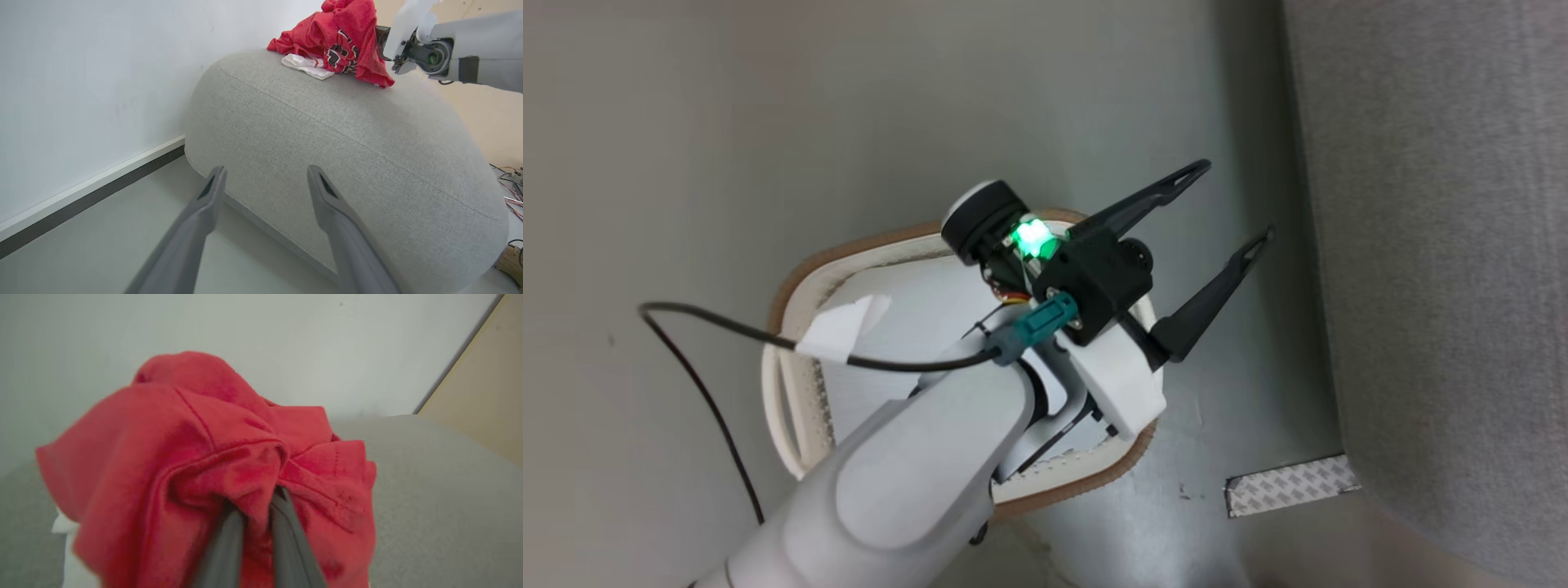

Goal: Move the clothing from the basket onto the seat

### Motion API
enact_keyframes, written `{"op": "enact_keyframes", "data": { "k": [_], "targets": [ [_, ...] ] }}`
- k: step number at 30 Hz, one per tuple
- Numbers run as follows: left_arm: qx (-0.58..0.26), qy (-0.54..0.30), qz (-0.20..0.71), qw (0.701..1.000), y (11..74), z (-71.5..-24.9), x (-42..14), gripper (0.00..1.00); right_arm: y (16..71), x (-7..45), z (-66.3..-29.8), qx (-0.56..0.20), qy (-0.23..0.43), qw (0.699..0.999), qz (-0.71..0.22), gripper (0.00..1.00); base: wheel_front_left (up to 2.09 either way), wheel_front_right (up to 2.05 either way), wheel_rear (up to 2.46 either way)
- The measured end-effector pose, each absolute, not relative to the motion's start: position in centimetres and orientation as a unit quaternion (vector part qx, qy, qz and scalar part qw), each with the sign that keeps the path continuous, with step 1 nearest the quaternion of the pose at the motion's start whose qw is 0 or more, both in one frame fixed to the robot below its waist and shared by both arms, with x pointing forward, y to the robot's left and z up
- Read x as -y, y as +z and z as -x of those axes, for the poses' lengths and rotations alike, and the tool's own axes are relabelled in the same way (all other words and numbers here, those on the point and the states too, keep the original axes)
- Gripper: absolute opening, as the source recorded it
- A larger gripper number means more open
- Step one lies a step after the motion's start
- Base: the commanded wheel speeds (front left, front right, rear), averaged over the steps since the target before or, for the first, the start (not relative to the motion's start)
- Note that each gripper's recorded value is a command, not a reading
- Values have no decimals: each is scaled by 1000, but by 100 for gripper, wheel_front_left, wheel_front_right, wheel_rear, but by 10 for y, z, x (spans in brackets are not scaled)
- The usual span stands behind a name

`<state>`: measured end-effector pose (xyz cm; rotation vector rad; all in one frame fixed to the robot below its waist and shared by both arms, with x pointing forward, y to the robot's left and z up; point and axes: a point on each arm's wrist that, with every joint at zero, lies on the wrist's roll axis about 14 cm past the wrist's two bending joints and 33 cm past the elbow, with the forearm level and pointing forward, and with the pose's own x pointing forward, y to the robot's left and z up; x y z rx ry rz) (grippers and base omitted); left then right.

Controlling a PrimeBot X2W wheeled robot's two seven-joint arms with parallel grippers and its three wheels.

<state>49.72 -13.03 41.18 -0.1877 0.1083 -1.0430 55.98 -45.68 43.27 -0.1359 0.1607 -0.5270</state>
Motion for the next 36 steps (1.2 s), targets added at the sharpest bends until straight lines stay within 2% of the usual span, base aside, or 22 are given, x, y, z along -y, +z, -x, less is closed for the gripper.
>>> {"op": "enact_keyframes", "data": {
  "k": [1, 2, 3, 4, 5, 12, 15, 22, 27, 36],
  "targets": [
    [-55, -494, 88, 863, 409, -496, 128, 100, 424, 453, -558, -91, -257, 960, 68, 1, 0, 0, 0],
    [-59, -493, 86, 864, 407, -494, 125, 100, 419, 451, -555, -98, -256, 959, 67, 26, 0, 0, 0],
    [-60, -491, 85, 865, 407, -493, 124, 100, 419, 451, -551, -98, -257, 959, 68, 46, 0, 0, 0],
    [-60, -489, 83, 866, 408, -492, 122, 100, 424, 451, -549, -94, -255, 960, 72, 95, 0, 0, 0],
    [-58, -487, 81, 868, 411, -492, 121, 100, 430, 449, -547, -86, -252, 961, 77, 100, 0, 0, 0],
    [-50, -474, 89, 875, 434, -474, 113, 100, 445, 421, -506, -76, -214, 970, 89, 100, 0, 0, 0],
    [-46, -449, 89, 888, 444, -468, 101, 100, 461, 411, -480, -62, -197, 973, 101, 100, 0, 0, 0],
    [-55, -349, 84, 932, 455, -444, 53, 100, 483, 365, -415, -32, -144, 984, 98, 100, 0, 0, 0],
    [-76, -273, 84, 955, 453, -413, 11, 100, 502, 325, -381, 4, -104, 991, 83, 100, 0, 0, 0],
    [-78, -116, 68, 988, 451, -374, -89, 100, 523, 229, -361, 65, -18, 998, -5, 100, 0, 0, 0]
  ]
}}
